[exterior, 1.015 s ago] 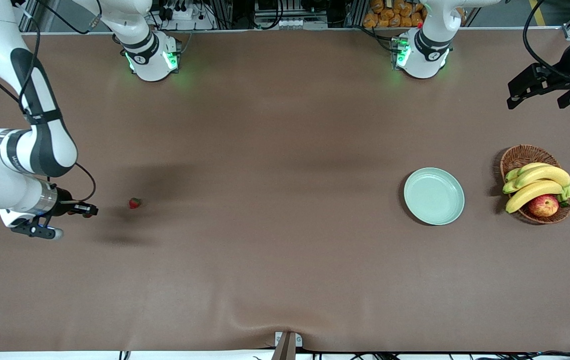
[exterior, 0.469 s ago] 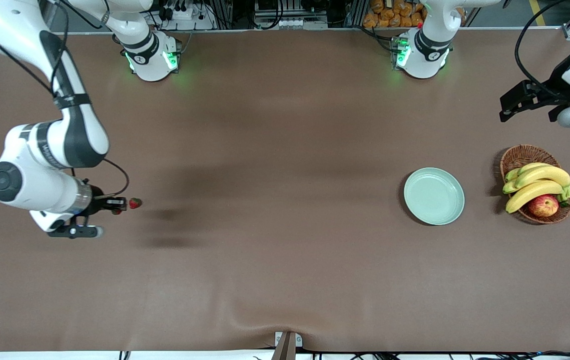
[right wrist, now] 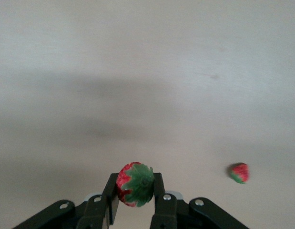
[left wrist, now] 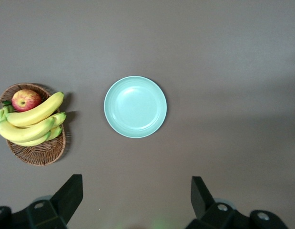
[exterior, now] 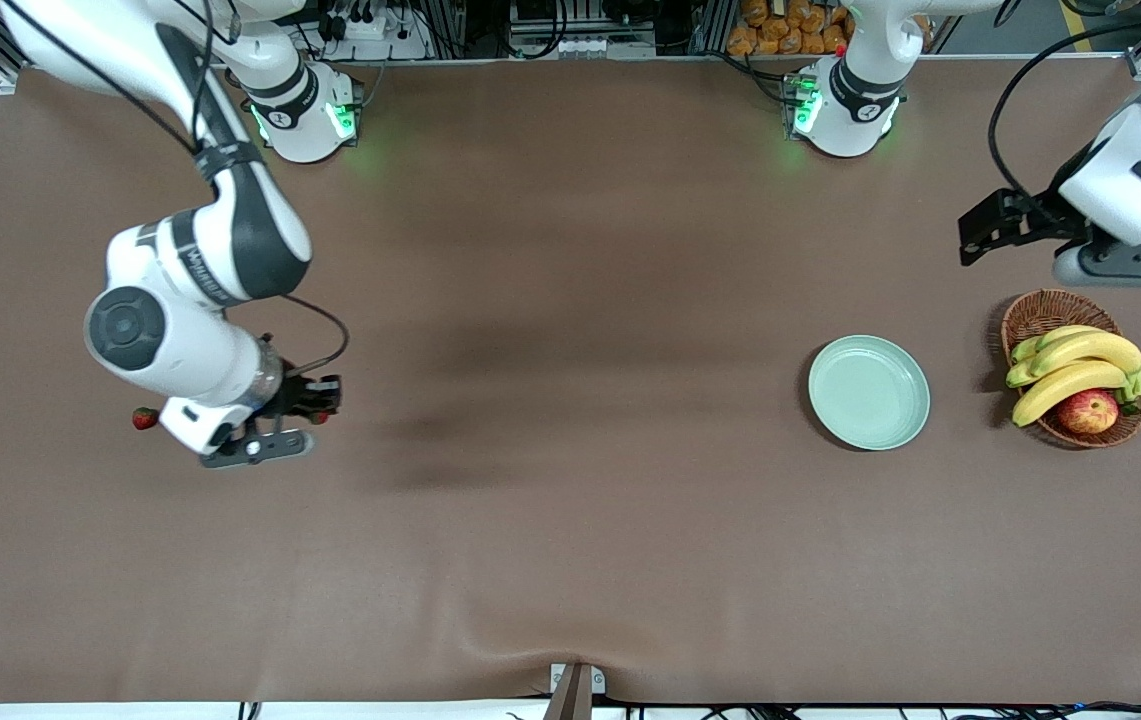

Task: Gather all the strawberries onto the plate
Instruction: 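Carry the strawberry with the right gripper toward the middle while the left gripper approaches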

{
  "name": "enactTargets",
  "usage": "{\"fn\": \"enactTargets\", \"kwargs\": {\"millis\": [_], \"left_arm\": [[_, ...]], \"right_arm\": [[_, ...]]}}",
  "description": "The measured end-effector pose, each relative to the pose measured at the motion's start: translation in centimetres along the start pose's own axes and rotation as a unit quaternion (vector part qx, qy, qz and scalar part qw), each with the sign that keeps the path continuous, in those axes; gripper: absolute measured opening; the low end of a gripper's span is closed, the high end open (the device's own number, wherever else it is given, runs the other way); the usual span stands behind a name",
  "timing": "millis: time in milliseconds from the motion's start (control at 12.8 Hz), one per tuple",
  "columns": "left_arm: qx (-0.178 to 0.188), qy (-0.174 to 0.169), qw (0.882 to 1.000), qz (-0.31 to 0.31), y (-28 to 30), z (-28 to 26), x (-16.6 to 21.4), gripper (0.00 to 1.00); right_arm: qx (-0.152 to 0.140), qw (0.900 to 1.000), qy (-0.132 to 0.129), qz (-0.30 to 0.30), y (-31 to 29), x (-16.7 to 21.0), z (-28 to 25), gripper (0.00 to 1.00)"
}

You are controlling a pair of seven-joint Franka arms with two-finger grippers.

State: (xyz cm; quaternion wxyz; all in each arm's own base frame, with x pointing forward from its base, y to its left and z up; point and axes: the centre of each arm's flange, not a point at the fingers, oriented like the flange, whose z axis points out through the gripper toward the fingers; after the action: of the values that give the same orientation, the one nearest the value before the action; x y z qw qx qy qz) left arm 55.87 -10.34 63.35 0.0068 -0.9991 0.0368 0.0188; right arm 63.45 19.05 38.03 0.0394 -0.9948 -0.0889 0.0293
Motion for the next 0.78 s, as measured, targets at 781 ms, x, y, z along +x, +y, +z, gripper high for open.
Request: {"fn": "enactTargets", "kwargs": {"millis": [781], "left_arm": [[0.001, -0.024, 1.000, -0.001, 12.0, 8.1, 2.8, 1.00]], "right_arm": [[0.030, 0.991, 0.032, -0.123, -18.4, -2.0, 0.2, 0.33]]}}
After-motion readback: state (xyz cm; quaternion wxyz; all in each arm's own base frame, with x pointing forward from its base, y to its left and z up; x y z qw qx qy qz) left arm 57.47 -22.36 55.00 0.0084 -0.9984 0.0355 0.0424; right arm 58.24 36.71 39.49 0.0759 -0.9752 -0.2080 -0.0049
